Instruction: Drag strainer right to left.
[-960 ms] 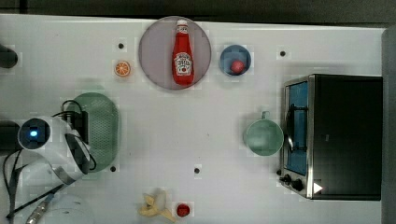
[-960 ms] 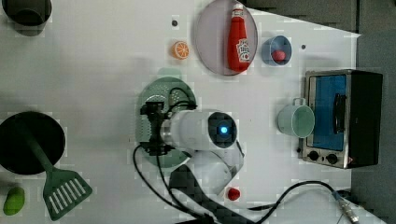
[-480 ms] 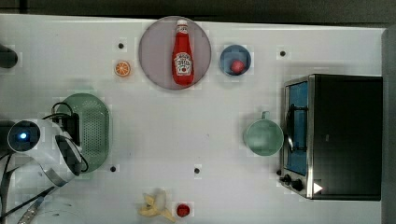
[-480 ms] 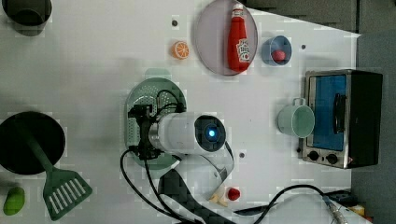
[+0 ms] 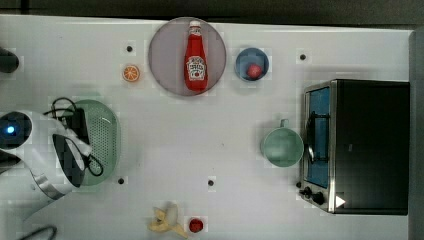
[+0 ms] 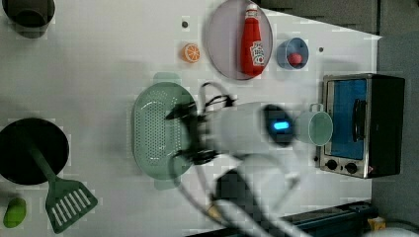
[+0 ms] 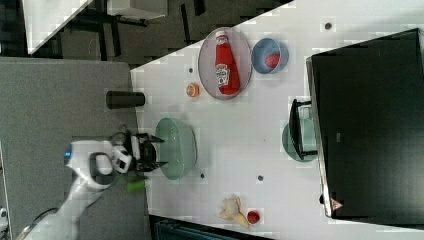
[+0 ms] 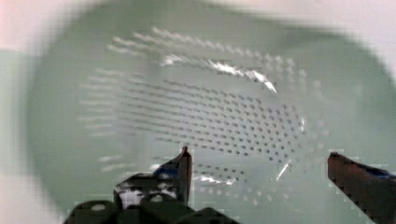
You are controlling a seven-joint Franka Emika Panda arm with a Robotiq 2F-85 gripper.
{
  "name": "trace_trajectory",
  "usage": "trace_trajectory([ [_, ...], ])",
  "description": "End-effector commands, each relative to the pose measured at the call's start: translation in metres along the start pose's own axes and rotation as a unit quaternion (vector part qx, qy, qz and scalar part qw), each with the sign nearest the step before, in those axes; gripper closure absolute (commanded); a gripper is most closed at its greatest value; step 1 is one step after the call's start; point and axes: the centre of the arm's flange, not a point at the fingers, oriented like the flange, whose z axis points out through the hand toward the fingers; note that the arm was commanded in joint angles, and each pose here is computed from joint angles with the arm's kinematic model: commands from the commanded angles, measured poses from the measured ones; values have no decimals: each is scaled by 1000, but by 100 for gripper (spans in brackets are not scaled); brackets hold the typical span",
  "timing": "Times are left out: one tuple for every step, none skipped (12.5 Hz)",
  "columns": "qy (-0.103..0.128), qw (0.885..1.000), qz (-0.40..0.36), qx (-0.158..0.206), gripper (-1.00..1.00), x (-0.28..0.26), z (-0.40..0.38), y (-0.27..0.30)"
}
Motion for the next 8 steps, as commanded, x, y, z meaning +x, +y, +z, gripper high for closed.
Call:
trace_trajectory([
  [-4,996,-56,72,-100,111,-146,-29],
  [-5,995,-58,75,-100,145,-179,-22],
  [-8,995,-63,77,-100,181,-210,-11],
  [-10,994,-79,76,-100,216,-238,3],
  [-8,991,-107,75,-100,251,-264,20],
  [-2,987,-141,72,-100,285,-284,38],
  [11,982,-178,66,-100,317,-301,57],
  [27,976,-208,57,-100,346,-314,75],
])
